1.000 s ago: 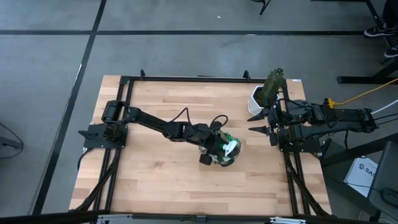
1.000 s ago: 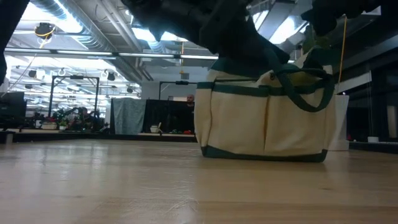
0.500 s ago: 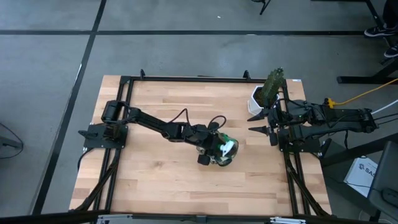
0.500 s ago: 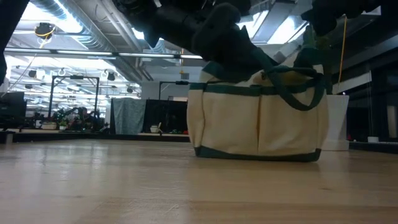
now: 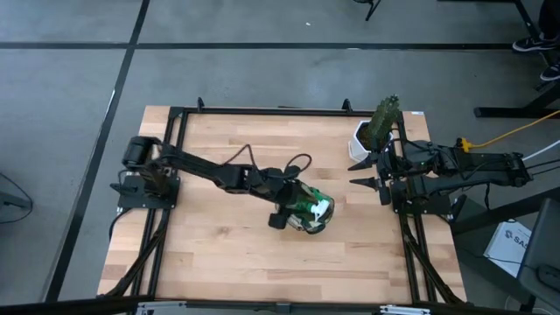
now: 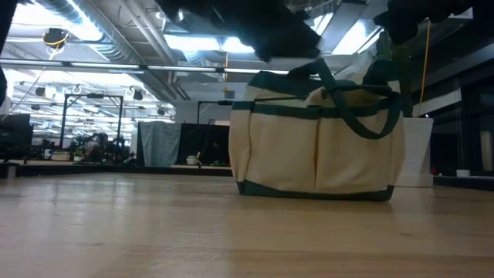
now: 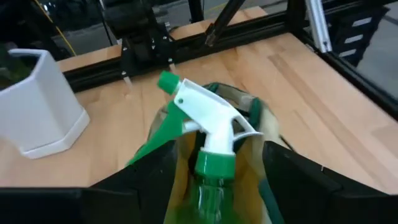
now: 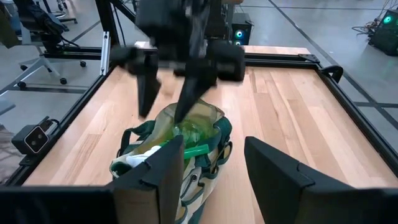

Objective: Pick & Place Garden tools in Gardening bag
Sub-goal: Return to Home Position

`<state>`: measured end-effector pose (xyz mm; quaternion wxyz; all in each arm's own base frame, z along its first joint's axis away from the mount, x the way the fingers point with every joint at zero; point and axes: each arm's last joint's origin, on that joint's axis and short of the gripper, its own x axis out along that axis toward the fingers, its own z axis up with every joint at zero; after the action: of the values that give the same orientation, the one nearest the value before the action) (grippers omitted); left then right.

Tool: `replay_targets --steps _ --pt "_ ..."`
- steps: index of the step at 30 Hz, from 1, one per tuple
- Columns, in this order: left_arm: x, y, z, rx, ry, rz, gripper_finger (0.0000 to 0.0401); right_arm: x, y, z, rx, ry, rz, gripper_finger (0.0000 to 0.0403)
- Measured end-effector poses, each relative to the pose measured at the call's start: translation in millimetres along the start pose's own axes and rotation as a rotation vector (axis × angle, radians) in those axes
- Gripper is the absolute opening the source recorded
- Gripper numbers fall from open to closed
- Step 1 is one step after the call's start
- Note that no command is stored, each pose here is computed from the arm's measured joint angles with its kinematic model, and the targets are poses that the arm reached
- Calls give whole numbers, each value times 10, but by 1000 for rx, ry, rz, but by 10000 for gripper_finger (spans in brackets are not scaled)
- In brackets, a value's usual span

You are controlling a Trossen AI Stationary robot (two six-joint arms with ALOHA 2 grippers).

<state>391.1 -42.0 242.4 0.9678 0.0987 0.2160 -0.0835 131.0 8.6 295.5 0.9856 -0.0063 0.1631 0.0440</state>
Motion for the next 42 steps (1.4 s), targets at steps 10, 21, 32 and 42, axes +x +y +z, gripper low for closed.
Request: replay_targets --steps 10,21,32,42 --pt "-908 -124 477 10 -45 64 225 0 0 0 0 0 0 172" --pt "-1509 -232 282 65 -138 148 212 -1 0 0 0 -1 0 172" --pt "-2075 -183 -168 26 -266 319 192 -1 0 0 0 0 0 172" --pt "-2146 -283 -767 -96 -380 253 182 -1 0 0 0 -1 0 172"
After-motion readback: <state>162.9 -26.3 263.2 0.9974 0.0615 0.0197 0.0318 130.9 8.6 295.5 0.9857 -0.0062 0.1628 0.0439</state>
